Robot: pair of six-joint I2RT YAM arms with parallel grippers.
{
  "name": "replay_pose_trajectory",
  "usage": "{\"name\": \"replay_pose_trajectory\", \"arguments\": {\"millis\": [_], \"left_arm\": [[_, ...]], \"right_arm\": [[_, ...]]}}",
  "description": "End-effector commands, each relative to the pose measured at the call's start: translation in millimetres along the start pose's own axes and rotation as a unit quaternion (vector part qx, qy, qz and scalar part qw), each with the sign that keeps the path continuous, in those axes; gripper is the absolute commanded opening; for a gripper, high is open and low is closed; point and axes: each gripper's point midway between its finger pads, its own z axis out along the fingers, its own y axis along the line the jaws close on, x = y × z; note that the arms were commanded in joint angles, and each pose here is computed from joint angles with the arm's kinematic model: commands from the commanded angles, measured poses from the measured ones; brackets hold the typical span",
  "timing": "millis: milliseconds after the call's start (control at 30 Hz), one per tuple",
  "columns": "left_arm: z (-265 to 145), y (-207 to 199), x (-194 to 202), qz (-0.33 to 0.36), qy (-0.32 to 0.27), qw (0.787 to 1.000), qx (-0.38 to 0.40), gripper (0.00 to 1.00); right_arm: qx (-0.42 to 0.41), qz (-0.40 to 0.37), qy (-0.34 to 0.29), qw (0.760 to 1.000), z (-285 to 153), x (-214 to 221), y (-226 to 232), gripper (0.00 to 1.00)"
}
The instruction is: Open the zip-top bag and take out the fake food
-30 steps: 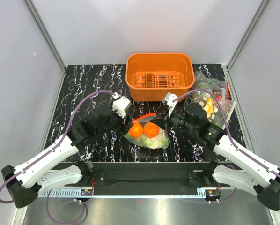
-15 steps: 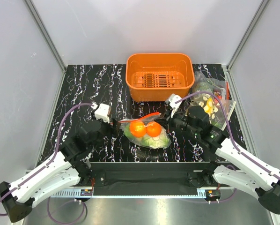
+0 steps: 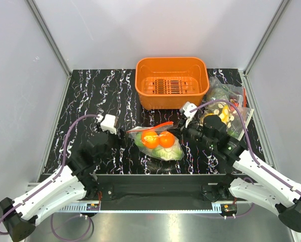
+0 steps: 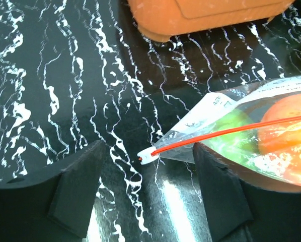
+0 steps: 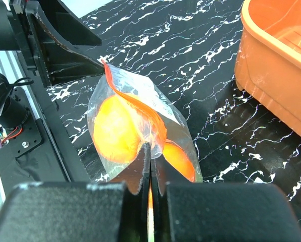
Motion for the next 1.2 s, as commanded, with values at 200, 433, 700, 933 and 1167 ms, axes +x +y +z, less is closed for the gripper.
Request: {"name": "replay_pose_trajectory", "arguments": {"millis": [200,433,700,933,1167], "left_arm": [[-3,-33,-25,0.002,-0.087,0.991,0.103,0.56],[-4,-52,-18,0.019,-0.073,0.985,0.156,0.43],[0,-83,-11,0.04,-0.045,0.971,0.231,0.22],[-4,-92,-15,0.042,-0.046,0.965,0.256,0.0],[-27,-100,-42,0.029,-0.081,0.953,0.289,0.0]], "right_arm": [[0.006,-0.004,-0.036,0.999,-12,-18,0,0.0],[-0.001,-0.002,-0.038,0.999,-13,-19,2,0.0],[-0.009,0.004,-0.045,0.999,-15,-23,5,0.0],[0.006,0.008,-0.047,0.999,-18,-24,-2,0.0],[0.083,0.011,-0.025,0.996,-18,-11,-34,0.0]]}}
